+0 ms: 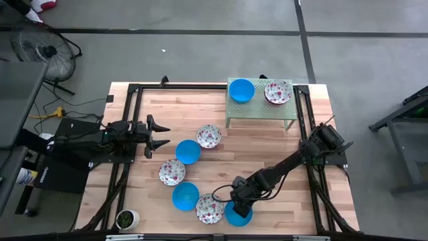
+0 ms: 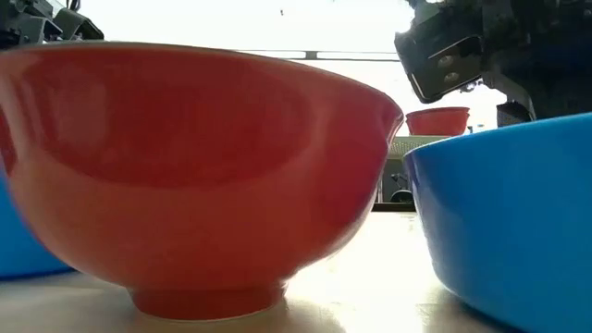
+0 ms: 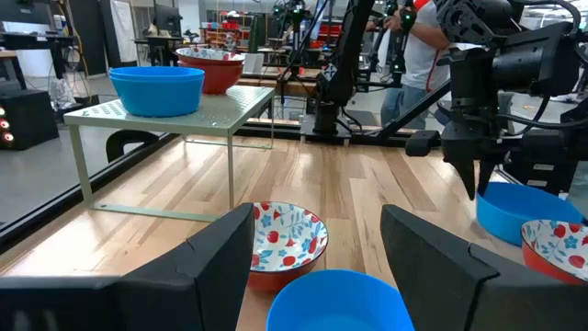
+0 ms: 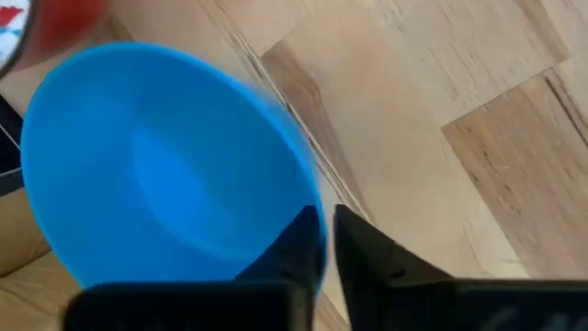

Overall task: Pick & Place Mini bowls
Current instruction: Stack the blue bowl on the blue bowls on the shelf

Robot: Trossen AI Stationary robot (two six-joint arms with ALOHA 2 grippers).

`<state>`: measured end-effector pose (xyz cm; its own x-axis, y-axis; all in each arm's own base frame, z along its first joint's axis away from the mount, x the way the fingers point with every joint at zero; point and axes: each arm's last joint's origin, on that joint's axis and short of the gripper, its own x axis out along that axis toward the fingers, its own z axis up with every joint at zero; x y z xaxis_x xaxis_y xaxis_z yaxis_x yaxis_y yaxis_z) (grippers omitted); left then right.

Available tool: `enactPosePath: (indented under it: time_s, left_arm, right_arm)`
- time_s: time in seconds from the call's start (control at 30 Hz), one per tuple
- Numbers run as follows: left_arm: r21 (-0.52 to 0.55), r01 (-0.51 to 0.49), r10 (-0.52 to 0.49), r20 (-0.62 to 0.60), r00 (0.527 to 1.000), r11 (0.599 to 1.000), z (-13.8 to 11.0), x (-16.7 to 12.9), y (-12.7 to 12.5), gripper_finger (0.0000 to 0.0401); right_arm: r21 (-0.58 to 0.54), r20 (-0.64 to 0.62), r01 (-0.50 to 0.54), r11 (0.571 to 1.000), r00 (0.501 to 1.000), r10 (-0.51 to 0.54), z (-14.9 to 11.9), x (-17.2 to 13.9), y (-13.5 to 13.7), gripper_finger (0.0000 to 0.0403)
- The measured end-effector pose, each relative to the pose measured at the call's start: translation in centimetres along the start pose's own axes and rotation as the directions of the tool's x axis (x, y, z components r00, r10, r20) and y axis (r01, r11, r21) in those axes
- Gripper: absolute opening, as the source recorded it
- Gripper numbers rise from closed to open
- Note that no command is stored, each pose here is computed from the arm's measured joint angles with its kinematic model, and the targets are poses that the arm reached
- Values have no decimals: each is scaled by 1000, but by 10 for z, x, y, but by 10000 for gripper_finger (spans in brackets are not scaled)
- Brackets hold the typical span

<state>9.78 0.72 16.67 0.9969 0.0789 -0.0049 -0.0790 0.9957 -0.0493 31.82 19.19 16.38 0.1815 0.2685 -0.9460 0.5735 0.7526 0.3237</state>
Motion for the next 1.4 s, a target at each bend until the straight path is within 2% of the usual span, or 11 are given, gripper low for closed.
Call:
enactPosePath:
  time_s: [0.07, 0.23, 0.5, 0.83, 1.07, 1.27, 1.4]
  left_arm:
    - [0, 0, 0, 0, 1000, 1000, 0, 0, 0, 232]
    - [0, 0, 0, 0, 1000, 1000, 0, 0, 0, 232]
    - [0, 0, 0, 1, 1000, 1000, 0, 0, 0, 232]
    - [0, 0, 0, 0, 1000, 1000, 0, 0, 0, 232]
    - [0, 0, 0, 0, 1000, 1000, 0, 0, 0, 232]
    - [0, 0, 0, 0, 1000, 1000, 0, 0, 0, 232]
    - [0, 0, 0, 0, 1000, 1000, 0, 0, 0, 232]
  right_arm:
    - [-11, -2, 7, 1000, 1000, -7, 0, -3, -1, 6]
    - [-5, -2, 29, 1000, 1000, -29, 4, -20, -8, 5]
    - [-12, 68, -6, 1000, 998, 7, 15, -81, -26, 3]
    - [-38, 195, -71, 997, 978, 77, 34, -167, -75, 1]
    - [-107, 299, -103, 989, 945, 130, 49, -210, -112, 1]
    - [-140, 330, -53, 989, 939, 97, 65, -244, -137, 0]
    - [-113, 349, -20, 993, 935, 58, 73, -262, -152, 0]
